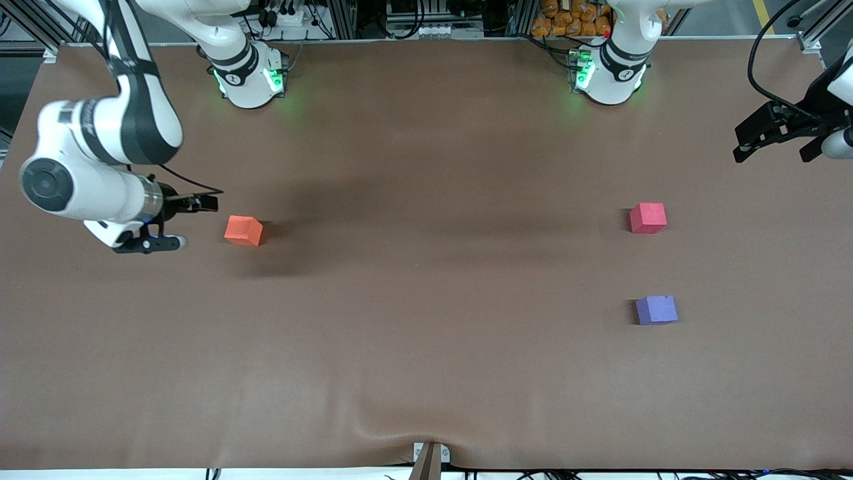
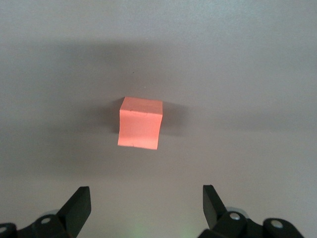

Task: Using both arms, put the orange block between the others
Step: 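Reach the right gripper down to the orange cube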

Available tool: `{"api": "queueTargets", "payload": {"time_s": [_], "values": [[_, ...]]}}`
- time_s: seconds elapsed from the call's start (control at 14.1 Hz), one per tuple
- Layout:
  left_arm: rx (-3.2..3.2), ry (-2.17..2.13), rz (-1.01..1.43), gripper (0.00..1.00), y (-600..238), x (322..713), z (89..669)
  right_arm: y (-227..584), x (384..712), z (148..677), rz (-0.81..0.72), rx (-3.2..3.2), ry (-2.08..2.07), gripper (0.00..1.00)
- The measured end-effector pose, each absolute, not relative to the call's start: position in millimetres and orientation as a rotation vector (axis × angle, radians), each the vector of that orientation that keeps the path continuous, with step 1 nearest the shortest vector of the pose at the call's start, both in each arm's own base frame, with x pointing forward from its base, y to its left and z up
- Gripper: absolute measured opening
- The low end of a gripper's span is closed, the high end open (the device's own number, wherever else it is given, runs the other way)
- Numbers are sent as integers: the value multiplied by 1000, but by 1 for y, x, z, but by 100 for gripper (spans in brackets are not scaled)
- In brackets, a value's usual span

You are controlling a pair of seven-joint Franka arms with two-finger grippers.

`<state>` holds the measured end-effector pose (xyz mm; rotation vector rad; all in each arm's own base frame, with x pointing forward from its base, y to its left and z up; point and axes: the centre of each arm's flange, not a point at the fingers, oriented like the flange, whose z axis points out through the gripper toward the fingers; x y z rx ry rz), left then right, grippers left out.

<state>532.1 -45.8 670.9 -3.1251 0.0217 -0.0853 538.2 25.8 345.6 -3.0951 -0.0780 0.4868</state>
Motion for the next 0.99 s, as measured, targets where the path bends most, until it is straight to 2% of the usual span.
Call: {"api": "queueTargets", "payload": {"time_s": [0.5,0.99], "values": [[-3125,19,-86,100,-45,532,671,29,536,250,550,-3026,36,100],[-3126,19,-73,100,-45,535,667,29,534,208,566,-3011,76,100]]}}
